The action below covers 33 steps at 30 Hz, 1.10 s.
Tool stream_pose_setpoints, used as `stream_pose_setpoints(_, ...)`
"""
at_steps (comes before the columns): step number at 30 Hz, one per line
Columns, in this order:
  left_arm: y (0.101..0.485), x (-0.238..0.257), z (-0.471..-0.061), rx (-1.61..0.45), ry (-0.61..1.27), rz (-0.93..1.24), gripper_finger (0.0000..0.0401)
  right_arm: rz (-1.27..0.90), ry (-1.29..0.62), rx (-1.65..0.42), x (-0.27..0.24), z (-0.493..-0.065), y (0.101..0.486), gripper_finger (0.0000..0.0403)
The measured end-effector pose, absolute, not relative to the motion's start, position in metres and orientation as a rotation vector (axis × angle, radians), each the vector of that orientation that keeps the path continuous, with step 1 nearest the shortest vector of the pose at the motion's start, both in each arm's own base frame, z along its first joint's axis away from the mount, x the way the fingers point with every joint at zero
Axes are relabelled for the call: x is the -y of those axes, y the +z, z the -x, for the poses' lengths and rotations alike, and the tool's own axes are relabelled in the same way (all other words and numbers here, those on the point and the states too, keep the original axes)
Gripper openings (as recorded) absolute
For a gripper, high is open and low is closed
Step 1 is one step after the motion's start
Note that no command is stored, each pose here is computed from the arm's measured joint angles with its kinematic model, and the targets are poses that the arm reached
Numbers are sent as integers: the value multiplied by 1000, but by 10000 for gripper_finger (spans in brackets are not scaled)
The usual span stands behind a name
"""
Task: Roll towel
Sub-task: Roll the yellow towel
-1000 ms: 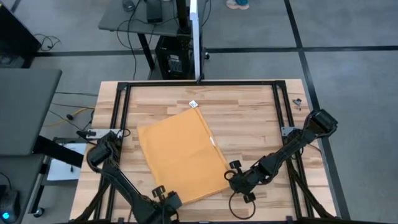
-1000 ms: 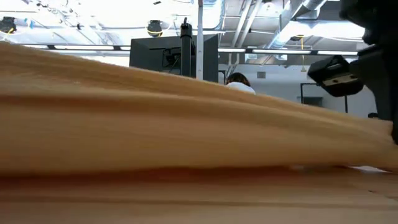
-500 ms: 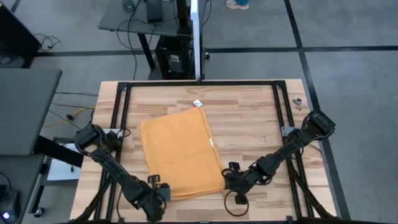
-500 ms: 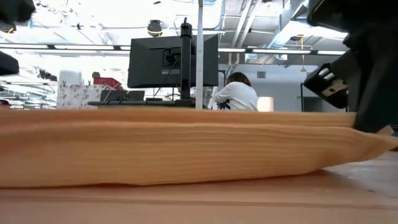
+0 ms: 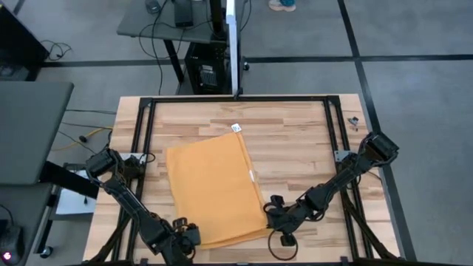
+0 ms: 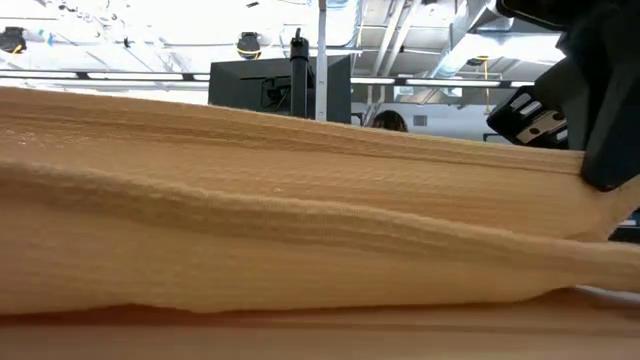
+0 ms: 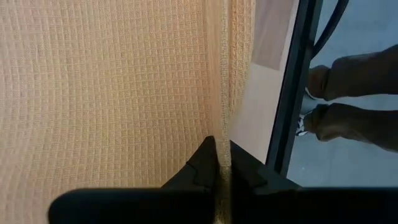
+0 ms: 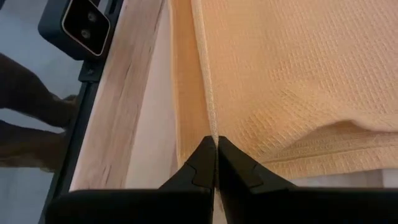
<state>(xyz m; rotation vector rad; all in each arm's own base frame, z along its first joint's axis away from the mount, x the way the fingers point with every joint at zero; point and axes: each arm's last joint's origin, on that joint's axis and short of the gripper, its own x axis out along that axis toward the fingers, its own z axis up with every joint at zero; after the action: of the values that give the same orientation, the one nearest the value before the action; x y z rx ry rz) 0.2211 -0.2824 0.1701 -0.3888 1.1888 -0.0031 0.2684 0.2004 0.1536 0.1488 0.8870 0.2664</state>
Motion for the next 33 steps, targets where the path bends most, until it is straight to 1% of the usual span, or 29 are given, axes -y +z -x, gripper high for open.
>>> stream_pose_setpoints(3,170,282,-221,-1191,2,397,23,-150,290,-905,-202,-267,153,24)
stream_pose_setpoints(7,171,284,-221,-1195,0,425,76,-152,315,-915,-205,-264,153,71)
stream_pose_setpoints(11,175,289,-226,-1223,-97,500,131,-127,336,-910,-206,-264,153,127)
stream_pose_setpoints(14,184,296,-231,-1236,-180,574,154,-73,366,-913,-206,-264,155,164)
stream_pose_setpoints(18,195,306,-234,-1171,-250,627,158,39,415,-903,-206,-264,156,198)
stream_pose_setpoints(21,192,307,-228,-1179,-199,619,158,117,453,-884,-206,-264,156,210)
stream_pose_setpoints(24,188,304,-222,-1194,-108,591,157,196,484,-862,-208,-263,156,212)
stream_pose_setpoints(26,187,304,-221,-1198,-86,605,157,230,478,-848,-209,-262,156,212)
stream_pose_setpoints(33,195,315,-223,-1096,-144,705,157,228,491,-835,-219,-255,157,212)
